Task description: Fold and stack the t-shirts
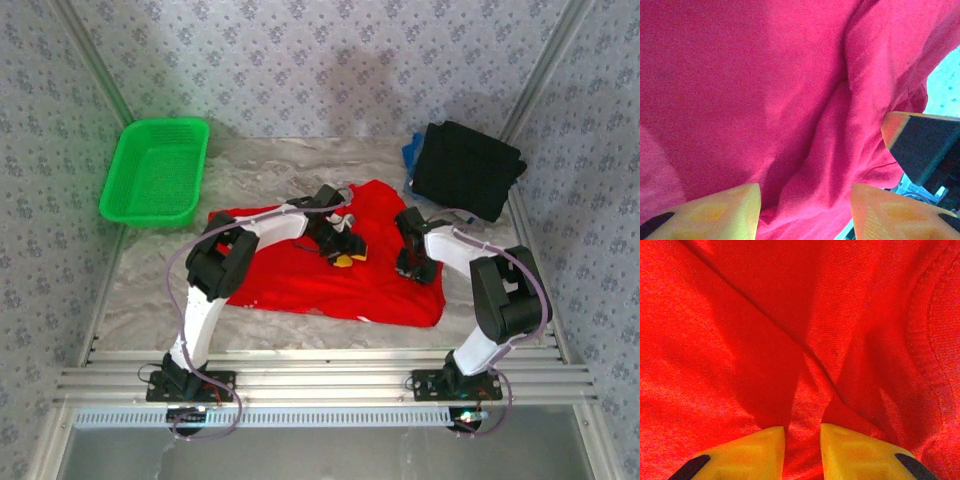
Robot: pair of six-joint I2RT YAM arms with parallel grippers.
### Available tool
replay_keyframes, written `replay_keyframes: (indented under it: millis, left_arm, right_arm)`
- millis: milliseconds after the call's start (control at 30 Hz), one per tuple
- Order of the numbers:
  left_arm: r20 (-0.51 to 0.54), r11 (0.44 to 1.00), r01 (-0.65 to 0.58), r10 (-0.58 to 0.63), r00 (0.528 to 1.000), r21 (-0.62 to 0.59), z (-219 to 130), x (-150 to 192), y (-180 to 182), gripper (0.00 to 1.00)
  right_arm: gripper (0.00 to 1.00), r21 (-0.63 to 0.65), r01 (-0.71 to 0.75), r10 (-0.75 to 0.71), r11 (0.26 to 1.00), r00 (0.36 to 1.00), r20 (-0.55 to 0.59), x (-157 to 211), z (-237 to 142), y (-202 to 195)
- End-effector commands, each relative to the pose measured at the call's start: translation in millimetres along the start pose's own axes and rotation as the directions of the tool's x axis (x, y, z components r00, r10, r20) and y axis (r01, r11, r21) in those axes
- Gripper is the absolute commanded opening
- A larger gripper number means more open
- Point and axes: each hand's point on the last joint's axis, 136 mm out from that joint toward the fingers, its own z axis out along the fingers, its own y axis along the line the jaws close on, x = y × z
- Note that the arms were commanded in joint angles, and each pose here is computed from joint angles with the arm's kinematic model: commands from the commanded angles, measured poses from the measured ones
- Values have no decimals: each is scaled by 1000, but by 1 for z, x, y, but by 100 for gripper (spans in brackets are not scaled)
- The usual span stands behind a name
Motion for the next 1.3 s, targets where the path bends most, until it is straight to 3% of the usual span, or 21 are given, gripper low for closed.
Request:
replay_keyframes:
  millis: [0, 200, 500, 600, 700, 867, 1267]
  left_arm:
    - [-39, 998, -23, 25, 999, 61, 4, 2, -21, 50]
    - [-83, 996, -25, 32, 996, 82, 14, 6, -27, 49]
    - [-101, 1000, -2, 2, 995, 6, 29, -1, -8, 49]
    - [-85, 999, 5, -1, 996, 48, 33, -9, -16, 49]
    - [-83, 996, 14, -7, 997, 83, 37, -15, -23, 46]
    - [-91, 997, 28, -21, 996, 78, 39, -17, -16, 33]
    - [-55, 993, 85, -80, 995, 87, 28, -22, 6, 31]
  right_arm:
    - [28, 66, 0, 3, 998, 1000, -31, 11, 9, -12]
    - [28, 69, 5, -3, 998, 1000, -31, 12, 10, -12]
    - [28, 64, 9, -8, 998, 1000, -28, 12, 9, -10]
    - [28, 64, 9, -7, 998, 1000, -27, 11, 8, -9]
    - [27, 68, 14, -12, 998, 999, -34, 14, 9, -10]
    - [27, 69, 16, -13, 997, 999, -40, 15, 9, -11]
    - [27, 61, 17, -14, 998, 999, -47, 18, 9, -11]
